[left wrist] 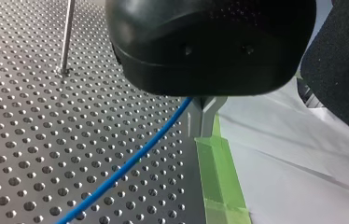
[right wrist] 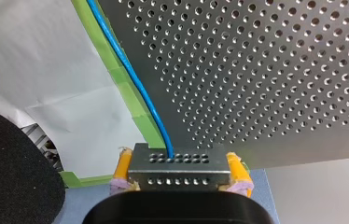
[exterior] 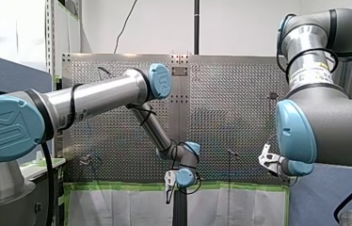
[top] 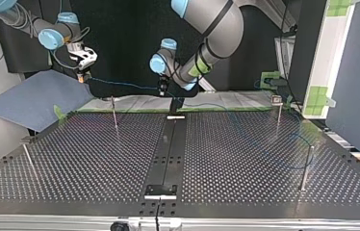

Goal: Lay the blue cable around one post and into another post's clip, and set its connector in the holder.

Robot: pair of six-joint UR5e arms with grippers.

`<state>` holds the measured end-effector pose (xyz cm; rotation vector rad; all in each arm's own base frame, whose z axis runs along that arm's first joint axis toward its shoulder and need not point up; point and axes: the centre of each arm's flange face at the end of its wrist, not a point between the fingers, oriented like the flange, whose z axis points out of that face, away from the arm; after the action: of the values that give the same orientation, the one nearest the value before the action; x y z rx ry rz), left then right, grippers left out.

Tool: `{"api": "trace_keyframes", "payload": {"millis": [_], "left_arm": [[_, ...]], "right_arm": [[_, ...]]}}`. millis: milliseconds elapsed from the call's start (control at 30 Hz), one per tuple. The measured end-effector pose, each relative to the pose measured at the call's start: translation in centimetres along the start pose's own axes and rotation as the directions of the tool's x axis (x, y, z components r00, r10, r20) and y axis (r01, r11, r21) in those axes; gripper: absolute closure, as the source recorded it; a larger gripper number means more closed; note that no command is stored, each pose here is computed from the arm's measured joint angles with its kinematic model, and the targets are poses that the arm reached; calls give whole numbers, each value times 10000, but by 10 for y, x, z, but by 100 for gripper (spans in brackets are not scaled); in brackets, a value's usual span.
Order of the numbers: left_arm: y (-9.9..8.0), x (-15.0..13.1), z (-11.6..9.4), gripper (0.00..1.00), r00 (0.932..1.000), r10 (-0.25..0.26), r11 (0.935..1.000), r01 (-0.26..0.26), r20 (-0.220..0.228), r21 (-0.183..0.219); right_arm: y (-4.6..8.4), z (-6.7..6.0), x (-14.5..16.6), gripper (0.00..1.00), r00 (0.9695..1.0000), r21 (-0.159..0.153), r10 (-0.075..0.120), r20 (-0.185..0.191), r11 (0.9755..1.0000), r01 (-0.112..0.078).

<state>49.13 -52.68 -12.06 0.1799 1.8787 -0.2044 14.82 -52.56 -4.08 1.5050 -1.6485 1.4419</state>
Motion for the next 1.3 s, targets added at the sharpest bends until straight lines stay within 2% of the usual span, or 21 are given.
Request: {"api": "trace_keyframes", "payload": {"millis": [133,167,200,267,300,367,400,467,533,1067,1300], "left_arm": [[-3,0,-1,99,10000,89,9999,-89,-20,125],[-3,1,-1,93,9999,140,9998,-139,-24,158],[-4,1,-2,93,9998,179,9997,-179,-26,178],[-5,1,-2,75,9996,264,9994,-263,-23,209],[-5,0,-2,75,9996,299,9993,-299,-15,221],[-6,-1,-2,60,9993,381,9989,-381,-8,256],[-6,-1,-2,60,9992,404,9988,-404,-7,270],[-7,-1,-3,45,9990,440,9986,-439,-7,294],[-7,-1,-3,42,9990,457,9985,-457,-6,297],[-18,-18,-13,42,9987,504,9978,-505,24,421],[-12,-13,-21,42,9983,566,9977,-561,-120,384]], "right_arm": [[1,0,0,100,10000,-16,14,-4,10000,-14],[1,0,0,100,10000,-19,23,-11,10000,-23],[2,0,1,100,10000,-29,41,-24,10000,-41],[4,0,2,100,9999,-51,83,-63,10000,-83],[5,1,3,100,9999,-61,114,-99,9999,-114],[6,1,4,100,9998,-72,162,-149,9998,-163],[7,1,4,100,9997,-79,185,-178,9998,-187],[9,2,6,100,9996,-96,211,-210,9997,-213],[10,2,6,100,9995,-119,230,-230,9997,-232],[16,2,9,100,9992,-211,261,-315,9994,-268],[18,1,10,100,9991,-249,270,-318,9993,-278]]}}
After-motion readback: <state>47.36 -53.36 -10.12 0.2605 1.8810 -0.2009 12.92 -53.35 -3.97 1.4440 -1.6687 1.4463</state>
